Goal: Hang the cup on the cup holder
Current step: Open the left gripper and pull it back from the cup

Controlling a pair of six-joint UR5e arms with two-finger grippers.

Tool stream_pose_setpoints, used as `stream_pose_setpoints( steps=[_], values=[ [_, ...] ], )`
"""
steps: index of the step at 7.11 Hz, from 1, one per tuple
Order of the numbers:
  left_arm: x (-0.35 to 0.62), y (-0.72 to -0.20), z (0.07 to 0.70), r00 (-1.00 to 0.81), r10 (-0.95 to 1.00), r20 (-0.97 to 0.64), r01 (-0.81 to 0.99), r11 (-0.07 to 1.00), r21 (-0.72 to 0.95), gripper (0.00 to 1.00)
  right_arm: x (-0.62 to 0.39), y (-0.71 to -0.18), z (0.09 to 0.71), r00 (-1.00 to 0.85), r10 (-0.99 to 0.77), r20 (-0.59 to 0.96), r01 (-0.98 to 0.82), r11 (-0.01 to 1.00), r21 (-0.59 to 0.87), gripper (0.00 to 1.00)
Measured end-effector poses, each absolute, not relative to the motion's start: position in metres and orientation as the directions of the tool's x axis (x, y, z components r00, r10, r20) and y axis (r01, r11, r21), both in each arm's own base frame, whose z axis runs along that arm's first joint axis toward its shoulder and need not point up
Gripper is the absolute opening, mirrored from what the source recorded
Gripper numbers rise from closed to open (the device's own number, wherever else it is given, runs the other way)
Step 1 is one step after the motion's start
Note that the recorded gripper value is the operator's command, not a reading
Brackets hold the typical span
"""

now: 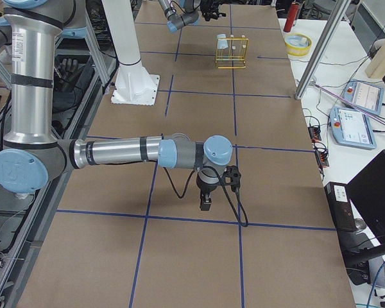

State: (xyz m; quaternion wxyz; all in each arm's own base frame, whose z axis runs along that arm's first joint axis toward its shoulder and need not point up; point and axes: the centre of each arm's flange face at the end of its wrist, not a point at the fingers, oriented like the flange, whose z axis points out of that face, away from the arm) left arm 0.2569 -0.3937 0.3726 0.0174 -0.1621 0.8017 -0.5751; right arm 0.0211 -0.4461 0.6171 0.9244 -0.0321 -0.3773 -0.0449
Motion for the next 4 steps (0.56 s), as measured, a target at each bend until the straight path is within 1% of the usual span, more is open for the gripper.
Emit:
stream_pose_setpoints(
  steps=[1, 2, 4],
  values=[
    [0.244, -0.399, 0.368, -0.969, -0.244, 0.023, -0.104, 0.322, -0.941, 1.00, 0.021, -0.446, 0.617, 0.711, -0.059, 0.700, 0.107, 0.994, -0.025, 1.00],
    [0.235, -0.402, 0.365, -0.974, -0.211, -0.078, 0.000, 0.349, -0.937, 1.00, 0.021, -0.446, 0.617, 0.711, -0.059, 0.700, 0.107, 0.994, -0.025, 1.00],
    [0.224, -0.405, 0.366, -0.960, -0.141, -0.242, 0.172, 0.384, -0.907, 1.00, 0.021, -0.446, 0.617, 0.711, -0.059, 0.700, 0.107, 0.994, -0.026, 1.00]
  ],
)
